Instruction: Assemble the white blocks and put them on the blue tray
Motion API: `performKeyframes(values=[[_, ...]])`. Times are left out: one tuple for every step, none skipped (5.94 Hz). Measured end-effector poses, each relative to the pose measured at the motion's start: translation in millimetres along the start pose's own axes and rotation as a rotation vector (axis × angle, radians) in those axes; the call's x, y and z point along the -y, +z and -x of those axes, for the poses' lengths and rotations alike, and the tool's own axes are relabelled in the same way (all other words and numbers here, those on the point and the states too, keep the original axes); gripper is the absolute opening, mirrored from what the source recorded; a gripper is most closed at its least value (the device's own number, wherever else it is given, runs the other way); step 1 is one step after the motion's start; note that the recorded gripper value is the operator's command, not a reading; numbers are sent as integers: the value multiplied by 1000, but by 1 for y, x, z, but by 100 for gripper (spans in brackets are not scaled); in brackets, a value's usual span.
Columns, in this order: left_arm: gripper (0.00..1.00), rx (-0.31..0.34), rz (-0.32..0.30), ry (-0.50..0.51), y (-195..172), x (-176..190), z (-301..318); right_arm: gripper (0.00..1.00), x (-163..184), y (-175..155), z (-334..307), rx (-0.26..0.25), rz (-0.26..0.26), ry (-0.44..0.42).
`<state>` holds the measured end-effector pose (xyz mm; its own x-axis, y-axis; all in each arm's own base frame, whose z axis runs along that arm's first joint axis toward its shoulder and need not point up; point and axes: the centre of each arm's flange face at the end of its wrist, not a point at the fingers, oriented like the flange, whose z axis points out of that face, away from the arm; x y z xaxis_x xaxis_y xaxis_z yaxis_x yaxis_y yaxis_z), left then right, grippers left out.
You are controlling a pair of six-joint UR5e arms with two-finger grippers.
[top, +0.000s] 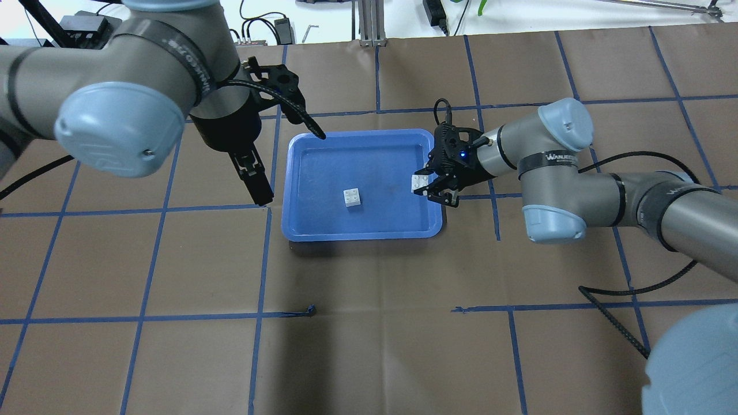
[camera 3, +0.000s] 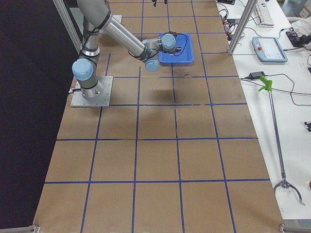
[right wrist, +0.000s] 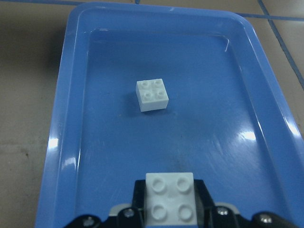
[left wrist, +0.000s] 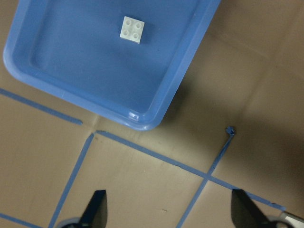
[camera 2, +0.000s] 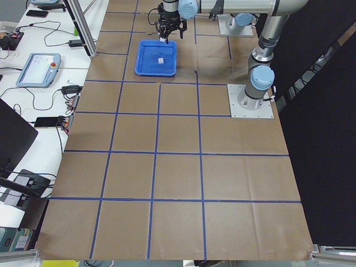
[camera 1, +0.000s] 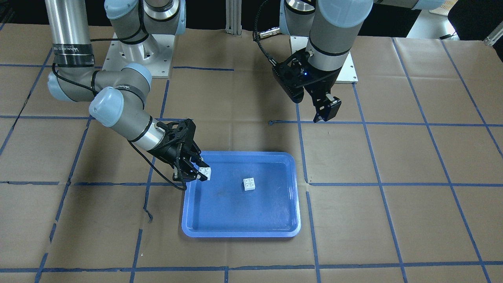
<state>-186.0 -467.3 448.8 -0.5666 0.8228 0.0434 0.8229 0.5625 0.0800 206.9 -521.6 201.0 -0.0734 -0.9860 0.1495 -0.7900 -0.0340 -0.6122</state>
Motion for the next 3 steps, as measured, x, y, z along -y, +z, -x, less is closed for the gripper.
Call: performKeyframes(values=[[92, -2, -8, -193, -16, -23, 5, 33, 7, 20, 4, 13, -5, -10], [94, -2, -21, -416, -27, -32, 13, 33, 11, 35, 7, 31, -6, -19], [98, 2, -40, -660, -38, -31, 21, 33, 16, 48, 6, 45, -6, -20]])
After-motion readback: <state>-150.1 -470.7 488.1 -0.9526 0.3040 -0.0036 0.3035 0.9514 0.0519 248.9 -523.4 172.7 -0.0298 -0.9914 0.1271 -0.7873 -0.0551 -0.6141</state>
